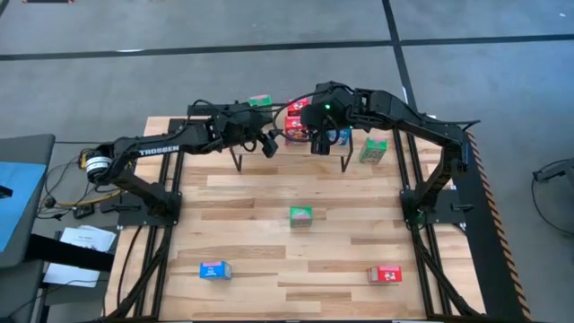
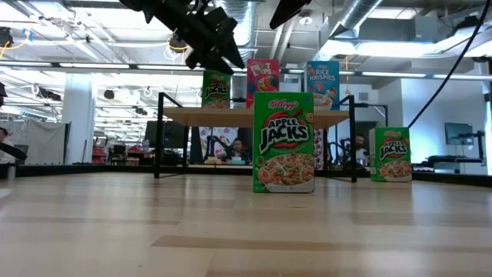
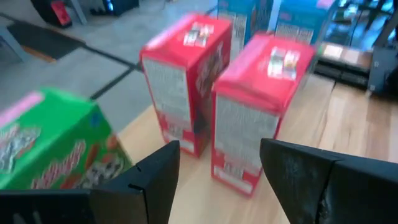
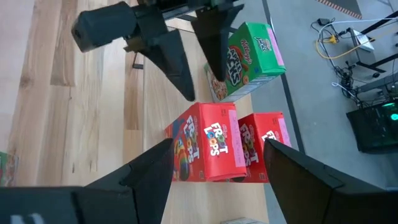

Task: Stack cereal on shelf
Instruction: Put the left red cereal box on the shelf aligned with the other red cereal box

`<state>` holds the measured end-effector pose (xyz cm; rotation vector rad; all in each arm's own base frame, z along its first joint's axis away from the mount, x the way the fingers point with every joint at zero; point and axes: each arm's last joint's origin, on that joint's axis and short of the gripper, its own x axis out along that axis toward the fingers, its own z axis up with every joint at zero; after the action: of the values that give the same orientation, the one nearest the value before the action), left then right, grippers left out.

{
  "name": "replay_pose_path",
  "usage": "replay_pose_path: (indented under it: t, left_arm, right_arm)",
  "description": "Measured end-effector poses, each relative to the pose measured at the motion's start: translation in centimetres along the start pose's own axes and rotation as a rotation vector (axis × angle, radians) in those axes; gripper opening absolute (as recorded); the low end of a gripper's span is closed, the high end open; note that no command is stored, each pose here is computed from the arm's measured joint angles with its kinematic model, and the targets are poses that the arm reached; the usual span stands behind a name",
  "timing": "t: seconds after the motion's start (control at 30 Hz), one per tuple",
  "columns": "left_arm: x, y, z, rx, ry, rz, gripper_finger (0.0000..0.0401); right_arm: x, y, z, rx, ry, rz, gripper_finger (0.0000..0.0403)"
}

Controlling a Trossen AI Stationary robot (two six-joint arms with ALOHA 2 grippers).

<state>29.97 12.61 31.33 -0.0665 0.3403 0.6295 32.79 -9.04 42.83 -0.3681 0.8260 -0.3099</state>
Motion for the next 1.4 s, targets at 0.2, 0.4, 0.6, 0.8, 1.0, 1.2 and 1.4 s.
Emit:
replay_pose_path:
  t: [0.2, 0.4, 0.6, 0.8, 1.0, 1.2, 1.4]
  left_arm:
    - [0.80, 0.07, -0.35, -0.008, 0.005, 0.016, 0.0212]
    - [0.98, 0.73, -0.51, -0.015, 0.020, 0.028, 0.0212]
    - [1.00, 0.72, -0.42, -0.019, 0.012, 0.007, 0.0213]
    - [1.00, 0.61, -0.21, -0.008, -0.009, -0.030, 0.0212]
    - [1.00, 0.59, -0.17, -0.006, -0.012, -0.036, 0.0212]
    - [1.00, 0.59, -0.18, -0.005, -0.012, -0.036, 0.0213]
    - [0.80, 0.63, -0.08, 0.014, -0.013, -0.036, 0.0213]
  right_arm:
    - [0.00, 0.00, 0.00, 0.000, 0.000, 0.000, 0.0272]
    - [0.00, 0.00, -0.01, -0.001, 0.001, 0.001, 0.0272]
    - [0.00, 0.00, 0.00, -0.002, 0.000, 0.000, 0.0272]
    - [0.00, 0.00, 0.00, -0.001, 0.000, 0.000, 0.0272]
    - [0.00, 0.00, 0.00, -0.001, 0.000, 0.000, 0.0272]
    - [0.00, 0.00, 0.00, -0.001, 0.000, 0.000, 0.0272]
    - [-0.01, 0.05, -0.06, 0.001, 0.007, 0.004, 0.0272]
